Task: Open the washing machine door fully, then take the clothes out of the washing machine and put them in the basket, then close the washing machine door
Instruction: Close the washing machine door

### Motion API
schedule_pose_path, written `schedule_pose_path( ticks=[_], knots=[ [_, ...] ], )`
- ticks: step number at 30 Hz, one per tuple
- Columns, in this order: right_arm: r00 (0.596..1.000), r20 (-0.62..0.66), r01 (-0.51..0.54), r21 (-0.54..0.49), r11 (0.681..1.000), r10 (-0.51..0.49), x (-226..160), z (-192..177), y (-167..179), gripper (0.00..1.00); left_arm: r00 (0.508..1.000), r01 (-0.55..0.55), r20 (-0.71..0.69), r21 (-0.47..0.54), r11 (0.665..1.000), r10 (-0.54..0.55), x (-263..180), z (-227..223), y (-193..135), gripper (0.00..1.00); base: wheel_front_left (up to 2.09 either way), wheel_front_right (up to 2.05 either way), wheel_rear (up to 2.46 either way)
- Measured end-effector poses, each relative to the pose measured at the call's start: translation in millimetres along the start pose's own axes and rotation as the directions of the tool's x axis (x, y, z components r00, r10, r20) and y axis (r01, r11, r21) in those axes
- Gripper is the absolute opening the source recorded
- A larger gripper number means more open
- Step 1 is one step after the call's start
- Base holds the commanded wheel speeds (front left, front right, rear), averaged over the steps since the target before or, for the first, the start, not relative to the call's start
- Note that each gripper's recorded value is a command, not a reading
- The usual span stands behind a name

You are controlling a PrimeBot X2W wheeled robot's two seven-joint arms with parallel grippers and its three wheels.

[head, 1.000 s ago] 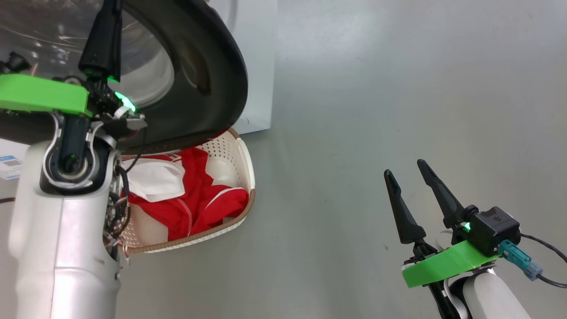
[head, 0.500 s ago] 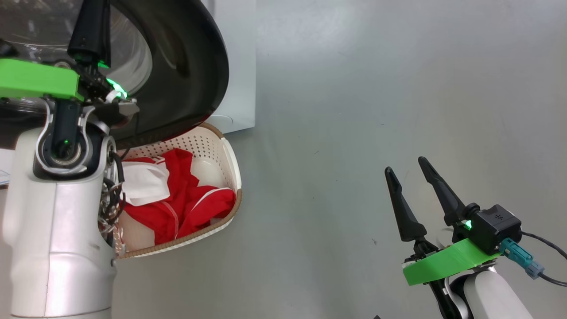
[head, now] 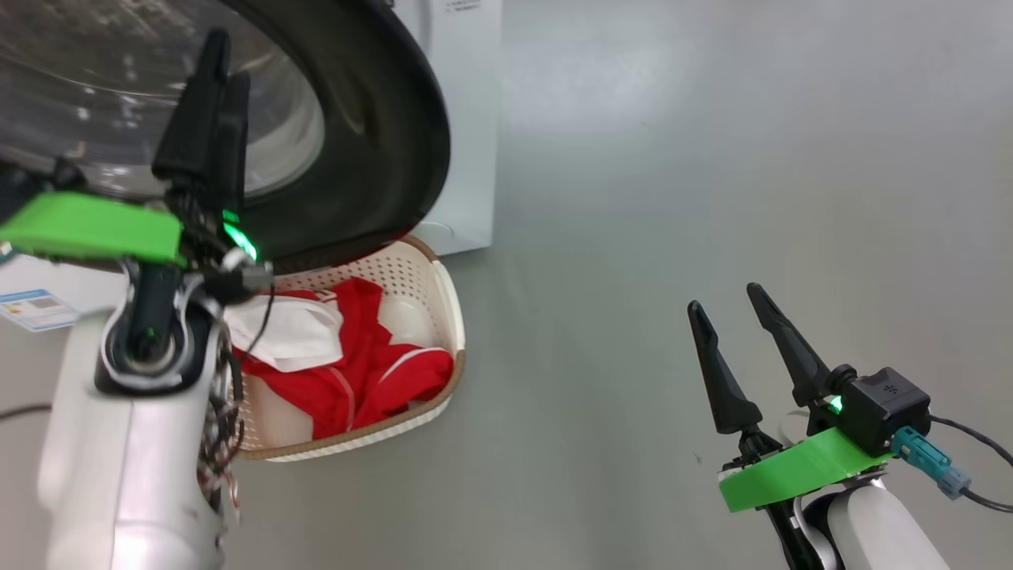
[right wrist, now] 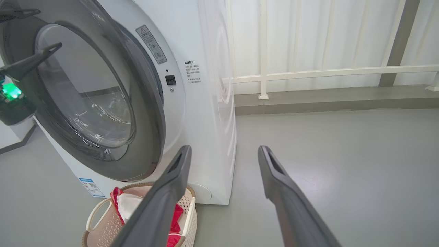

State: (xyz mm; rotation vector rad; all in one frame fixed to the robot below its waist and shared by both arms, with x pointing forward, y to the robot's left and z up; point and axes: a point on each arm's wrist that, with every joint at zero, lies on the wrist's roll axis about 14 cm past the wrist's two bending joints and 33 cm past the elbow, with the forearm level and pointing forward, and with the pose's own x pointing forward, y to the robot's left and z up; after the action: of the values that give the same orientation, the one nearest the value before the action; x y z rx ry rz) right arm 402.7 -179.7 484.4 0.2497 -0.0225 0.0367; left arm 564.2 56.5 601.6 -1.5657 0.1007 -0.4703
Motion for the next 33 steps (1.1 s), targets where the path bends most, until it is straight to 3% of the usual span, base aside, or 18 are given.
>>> schedule_pose_path(
  ticks=[8,22,25,28,29,30,31,33],
  knots=[
    [0.998,0.016,-0.055,0.025,0.998,0.054,-1,5,20,1.0,0.996,-0.071,0.054,0.02,0.997,0.069,-58,16,13,1.0,0.0,0.0,0.0],
    [0.988,0.035,-0.151,0.048,0.987,0.149,-9,11,55,1.0,0.982,-0.128,0.146,0.041,0.991,0.121,-166,28,9,1.0,0.0,0.0,0.0],
    [0.986,0.044,-0.162,0.047,0.986,0.16,-10,14,59,1.0,0.973,-0.161,0.187,0.141,0.977,0.134,-182,33,9,1.0,0.0,0.0,0.0],
    [0.986,0.043,-0.161,0.048,0.986,0.159,-16,14,59,1.0,0.969,-0.195,0.204,0.304,0.932,0.136,-197,34,8,1.0,0.0,0.0,0.0],
    [0.986,0.043,-0.161,0.048,0.986,0.159,-16,14,59,1.0,0.969,-0.195,0.204,0.304,0.932,0.136,-197,34,8,1.0,0.0,0.0,0.0],
    [0.987,0.048,-0.155,0.046,0.987,0.153,-18,16,57,1.0,0.969,-0.202,0.209,0.377,0.904,0.13,-202,30,6,1.0,0.0,0.0,0.0],
    [0.987,0.048,-0.155,0.046,0.987,0.153,-18,16,57,1.0,0.969,-0.202,0.209,0.377,0.904,0.13,-202,30,6,1.0,0.0,0.0,0.0],
    [0.987,0.057,-0.151,0.044,0.988,0.148,-20,19,56,1.0,0.968,-0.205,0.222,0.452,0.868,0.114,-207,29,3,1.0,0.0,0.0,0.0]
  ],
)
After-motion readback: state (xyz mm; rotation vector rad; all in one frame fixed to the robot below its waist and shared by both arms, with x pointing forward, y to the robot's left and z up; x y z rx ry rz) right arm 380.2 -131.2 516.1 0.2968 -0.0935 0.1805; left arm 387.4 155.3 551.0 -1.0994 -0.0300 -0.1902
